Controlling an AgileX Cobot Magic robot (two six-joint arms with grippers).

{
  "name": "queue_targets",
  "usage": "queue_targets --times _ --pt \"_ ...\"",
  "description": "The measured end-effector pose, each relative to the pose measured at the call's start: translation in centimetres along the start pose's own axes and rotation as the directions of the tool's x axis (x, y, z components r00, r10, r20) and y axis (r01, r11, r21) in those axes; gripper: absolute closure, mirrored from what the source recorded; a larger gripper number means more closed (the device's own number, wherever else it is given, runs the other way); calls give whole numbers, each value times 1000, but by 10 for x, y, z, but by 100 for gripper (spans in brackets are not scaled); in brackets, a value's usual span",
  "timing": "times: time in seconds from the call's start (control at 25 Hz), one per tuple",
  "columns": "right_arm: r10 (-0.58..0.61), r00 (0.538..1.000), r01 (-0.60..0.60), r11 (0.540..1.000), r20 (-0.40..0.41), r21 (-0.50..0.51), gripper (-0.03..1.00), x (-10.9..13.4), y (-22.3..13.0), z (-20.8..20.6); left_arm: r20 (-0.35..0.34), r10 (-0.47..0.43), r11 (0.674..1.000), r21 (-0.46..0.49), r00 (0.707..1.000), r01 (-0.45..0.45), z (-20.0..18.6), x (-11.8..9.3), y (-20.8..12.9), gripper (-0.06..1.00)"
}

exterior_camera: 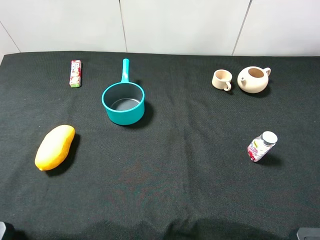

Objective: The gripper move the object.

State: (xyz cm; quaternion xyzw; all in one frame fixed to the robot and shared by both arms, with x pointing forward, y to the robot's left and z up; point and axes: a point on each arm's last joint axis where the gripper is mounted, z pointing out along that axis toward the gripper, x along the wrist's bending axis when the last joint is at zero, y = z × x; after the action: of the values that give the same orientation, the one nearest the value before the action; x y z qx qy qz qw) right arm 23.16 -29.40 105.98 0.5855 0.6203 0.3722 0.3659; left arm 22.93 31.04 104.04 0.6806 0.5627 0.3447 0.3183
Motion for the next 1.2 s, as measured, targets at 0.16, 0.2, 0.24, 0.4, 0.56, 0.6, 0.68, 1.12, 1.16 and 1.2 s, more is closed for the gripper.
queue_targets --times 0.16,0.2,0.24,0.4,0.56,0.6,0.68,1.12,1.16,1.2 --pt "-1 1000 1 1000 1 -17 27 0 -2 -1 0 0 1000 0 1000 0 0 0 0 -5" --pt "-1 1000 1 1000 1 -19 27 0 -2 -1 0 0 1000 0 1000 0 0 0 0 -5" --pt "-1 1000 1 1000 1 -20 27 0 -2 -1 0 0 1000 0 1000 0 0 0 0 -5" --pt "-1 1000 1 1000 1 -18 27 0 -3 -1 0 0 1000 0 1000 0 0 0 0 -5" --pt "-1 1000 1 1000 1 -18 27 0 -3 -1 0 0 1000 0 1000 0 0 0 0 -5" --pt "-1 1000 1 1000 1 -18 27 0 -3 -1 0 0 1000 0 1000 0 0 0 0 -5" --pt "-1 1000 1 1000 1 -18 27 0 -3 -1 0 0 1000 0 1000 0 0 0 0 -5" --pt "-1 1000 1 1000 1 -19 27 0 -3 -1 0 0 1000 0 1000 0 0 0 0 -5" --pt "-1 1000 1 1000 1 -19 27 0 -3 -1 0 0 1000 0 1000 0 0 0 0 -5" --pt "-1 1000 1 1000 1 -19 27 0 -3 -1 0 0 1000 0 1000 0 0 0 0 -5"
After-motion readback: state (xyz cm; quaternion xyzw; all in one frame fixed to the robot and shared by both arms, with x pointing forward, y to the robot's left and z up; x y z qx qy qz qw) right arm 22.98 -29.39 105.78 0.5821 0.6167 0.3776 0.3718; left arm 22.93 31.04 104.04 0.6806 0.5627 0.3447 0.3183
